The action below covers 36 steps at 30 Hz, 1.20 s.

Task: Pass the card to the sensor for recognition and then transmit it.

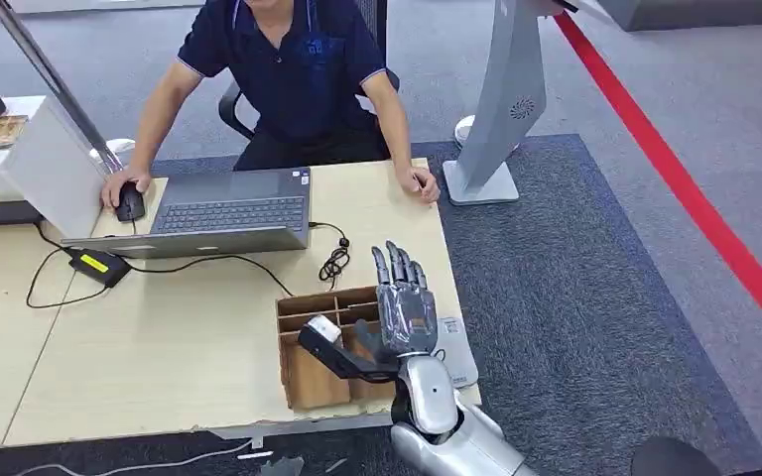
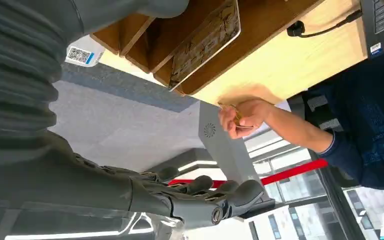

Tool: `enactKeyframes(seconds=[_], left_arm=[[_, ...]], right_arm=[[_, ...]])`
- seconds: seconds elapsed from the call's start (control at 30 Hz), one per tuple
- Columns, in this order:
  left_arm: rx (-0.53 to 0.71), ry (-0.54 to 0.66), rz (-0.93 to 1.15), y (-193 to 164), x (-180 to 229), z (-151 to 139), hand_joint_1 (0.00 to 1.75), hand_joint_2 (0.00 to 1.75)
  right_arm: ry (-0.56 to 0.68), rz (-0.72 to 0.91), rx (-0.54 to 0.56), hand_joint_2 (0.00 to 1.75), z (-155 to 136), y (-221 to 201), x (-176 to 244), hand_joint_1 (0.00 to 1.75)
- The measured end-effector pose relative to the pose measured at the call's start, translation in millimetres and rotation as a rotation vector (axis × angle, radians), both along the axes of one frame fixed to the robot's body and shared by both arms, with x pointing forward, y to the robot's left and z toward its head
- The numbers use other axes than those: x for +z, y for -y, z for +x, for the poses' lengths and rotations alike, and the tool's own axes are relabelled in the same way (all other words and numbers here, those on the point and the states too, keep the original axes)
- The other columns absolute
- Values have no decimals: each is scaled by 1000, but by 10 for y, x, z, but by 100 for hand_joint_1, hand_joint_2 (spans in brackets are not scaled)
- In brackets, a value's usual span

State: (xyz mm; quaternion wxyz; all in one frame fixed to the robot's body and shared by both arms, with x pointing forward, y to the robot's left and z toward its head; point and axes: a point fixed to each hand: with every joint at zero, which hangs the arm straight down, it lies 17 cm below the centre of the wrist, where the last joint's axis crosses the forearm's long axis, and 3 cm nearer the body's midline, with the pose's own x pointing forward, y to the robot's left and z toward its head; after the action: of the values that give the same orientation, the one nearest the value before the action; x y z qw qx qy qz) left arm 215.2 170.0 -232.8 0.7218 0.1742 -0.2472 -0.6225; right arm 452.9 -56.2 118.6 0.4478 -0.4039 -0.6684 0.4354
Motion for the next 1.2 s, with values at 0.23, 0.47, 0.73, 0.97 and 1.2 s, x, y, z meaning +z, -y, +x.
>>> enactKeyframes(seconds=[0.23, 0.47, 0.73, 0.97, 1.2], left_arm=[[4, -1, 0, -5, 0, 3, 0, 175], [5, -1, 0, -7, 0, 4, 0, 175], [5, -1, 0, -7, 0, 4, 0, 175], [5, -1, 0, -7, 0, 4, 0, 175], [4, -2, 0, -7, -1, 3, 0, 175]], right_arm=[[-2, 0, 0, 175, 1, 0, -2, 10], [-3, 1, 0, 175, 2, 1, -4, 9], [-4, 2, -1, 175, 3, 2, -4, 17], [-5, 3, -1, 175, 3, 3, -7, 14], [-9, 8, -1, 175, 3, -2, -10, 12]])
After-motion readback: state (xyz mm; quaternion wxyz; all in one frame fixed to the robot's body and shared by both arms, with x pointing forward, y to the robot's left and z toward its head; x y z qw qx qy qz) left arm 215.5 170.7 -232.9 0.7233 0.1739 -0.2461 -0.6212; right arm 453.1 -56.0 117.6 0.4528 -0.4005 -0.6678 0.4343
